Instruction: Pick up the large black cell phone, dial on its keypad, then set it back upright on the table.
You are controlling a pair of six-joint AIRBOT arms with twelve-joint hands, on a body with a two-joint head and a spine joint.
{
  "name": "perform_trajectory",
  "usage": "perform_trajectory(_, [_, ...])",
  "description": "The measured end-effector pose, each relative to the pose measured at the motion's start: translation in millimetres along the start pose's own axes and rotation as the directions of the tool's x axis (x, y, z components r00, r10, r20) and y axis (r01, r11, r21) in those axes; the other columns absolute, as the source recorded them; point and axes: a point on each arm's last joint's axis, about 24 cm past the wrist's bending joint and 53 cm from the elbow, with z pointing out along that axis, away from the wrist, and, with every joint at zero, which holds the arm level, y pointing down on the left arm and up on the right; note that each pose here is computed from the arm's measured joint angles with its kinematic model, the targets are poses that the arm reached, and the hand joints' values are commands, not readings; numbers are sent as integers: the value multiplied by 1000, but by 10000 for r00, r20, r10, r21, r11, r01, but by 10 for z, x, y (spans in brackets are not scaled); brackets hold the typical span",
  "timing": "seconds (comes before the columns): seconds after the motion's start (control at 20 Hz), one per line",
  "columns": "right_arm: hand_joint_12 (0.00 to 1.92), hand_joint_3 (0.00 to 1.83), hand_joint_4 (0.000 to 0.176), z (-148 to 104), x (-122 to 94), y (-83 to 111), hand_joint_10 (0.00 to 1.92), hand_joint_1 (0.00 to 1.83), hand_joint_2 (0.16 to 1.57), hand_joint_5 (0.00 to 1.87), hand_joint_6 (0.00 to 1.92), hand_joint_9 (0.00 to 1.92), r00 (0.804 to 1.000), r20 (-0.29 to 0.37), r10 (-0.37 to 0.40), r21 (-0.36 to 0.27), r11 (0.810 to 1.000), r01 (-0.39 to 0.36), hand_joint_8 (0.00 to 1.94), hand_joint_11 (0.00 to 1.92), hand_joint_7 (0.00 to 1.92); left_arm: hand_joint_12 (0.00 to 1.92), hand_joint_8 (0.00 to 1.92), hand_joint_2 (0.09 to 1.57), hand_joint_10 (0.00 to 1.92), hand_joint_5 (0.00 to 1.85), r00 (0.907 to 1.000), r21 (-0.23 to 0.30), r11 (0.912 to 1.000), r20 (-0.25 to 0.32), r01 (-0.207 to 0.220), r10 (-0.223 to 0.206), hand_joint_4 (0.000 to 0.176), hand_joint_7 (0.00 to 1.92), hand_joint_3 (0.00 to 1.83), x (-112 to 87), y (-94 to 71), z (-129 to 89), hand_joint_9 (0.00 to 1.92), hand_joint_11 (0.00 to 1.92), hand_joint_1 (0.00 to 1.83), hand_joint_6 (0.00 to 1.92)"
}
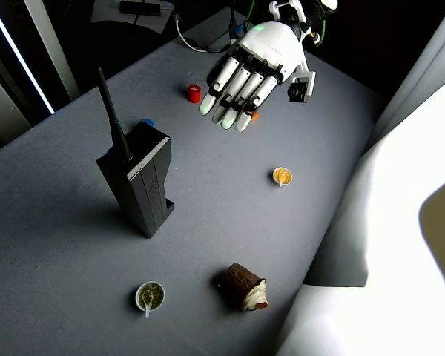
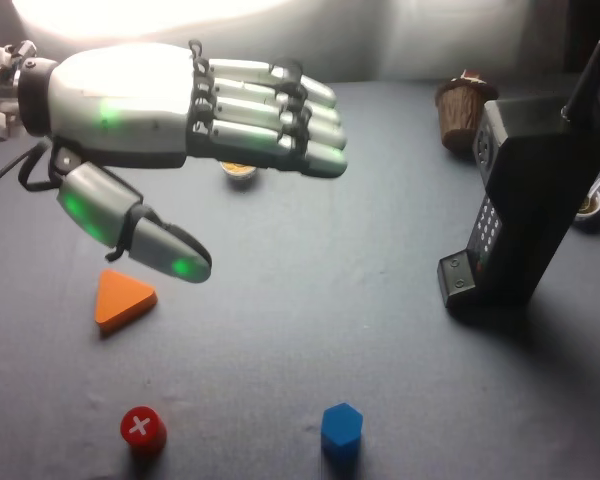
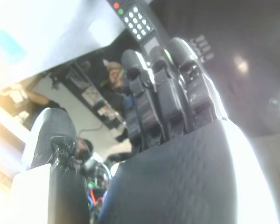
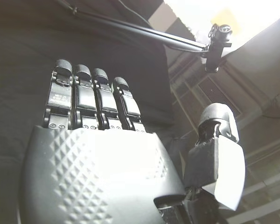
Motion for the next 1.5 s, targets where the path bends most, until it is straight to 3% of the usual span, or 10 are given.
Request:
perform_trajectory(0.5, [696, 5, 0, 40, 36, -104, 1, 0, 1039, 173, 2, 221, 9997, -109, 213, 144, 9997, -211, 2, 0, 215, 370, 0, 1122, 0, 162, 9976, 610, 9958, -168, 680, -671, 0, 164, 0, 89, -73, 161, 146, 0, 0, 2])
perform_trajectory(0.65, [714, 0, 0, 26, 29, -230, 1, 0, 1032, 180, 1, 222, 9995, -36, 301, 478, 9984, -299, 1, 0, 227, 357, 1, 1134, 1, 131, 9977, 418, 9968, -110, 675, -671, 0, 135, 2, 44, -23, 83, 120, 0, 0, 1])
perform_trajectory(0.75, [585, 0, 0, 59, 50, -273, 7, 0, 1032, 168, 3, 177, 9988, 27, 489, 588, 9971, -490, 4, 0, 192, 396, 7, 1139, 8, 150, 9953, 334, 9958, 425, 851, -865, 0, 156, 1, -28, 23, 32, 138, 0, 0, 6])
perform_trajectory(0.8, [546, 0, 0, 99, 75, -282, 5, 0, 1033, 164, 2, 169, 9983, -52, 584, 491, 9971, -580, 2, 0, 186, 395, 4, 1141, 4, 150, 9924, 156, 9943, 616, 1054, -1062, 0, 155, 1, -4, 89, 24, 137, 0, 0, 3])
perform_trajectory(0.9, [507, 0, 0, 136, 127, -381, 0, 0, 1023, 139, 0, 138, 9980, -387, 490, 595, 9971, -466, 0, 0, 148, 443, 4, 1138, 7, 166, 9935, -108, 9941, 373, 1078, -1074, 0, 162, 0, 130, 167, 22, 153, 0, 0, 6])
perform_trajectory(1.05, [554, 0, 0, 153, 116, -616, 2, 7, 988, 138, 0, 133, 9979, -491, 423, 1140, 9928, -364, 2, 0, 141, 461, 4, 1137, 6, 170, 9959, -149, 9966, 418, 808, -801, 0, 176, 0, 116, 176, 20, 165, 0, 0, 1])
perform_trajectory(1.25, [545, 0, 0, 190, 145, -735, 6, 83, 905, 114, 5, 128, 9963, -791, 343, 1243, 9920, -243, 7, 0, 126, 394, 1, 1135, 1, 139, 9984, -293, 9983, 269, 505, -497, 0, 166, 0, 156, 208, 31, 154, 0, 0, 1])
perform_trajectory(1.35, [514, 0, 0, 187, 267, -815, 1, 79, 868, 87, 0, 120, 9920, -1178, 459, 1466, 9888, -284, 1, 0, 112, 473, 0, 1131, 2, 152, 9993, -250, 9996, 331, 166, -157, 0, 168, 0, 148, 196, 46, 159, 0, 0, 3])
perform_trajectory(1.5, [430, 0, 0, 207, 367, -862, 2, 136, 820, 64, 1, 94, 9886, -1368, 631, 1600, 9863, -408, 3, 0, 87, 405, 0, 1138, 0, 146, 9977, 12, 9985, 389, -555, 554, 0, 160, 2, 122, 127, 59, 154, 0, 0, 0])
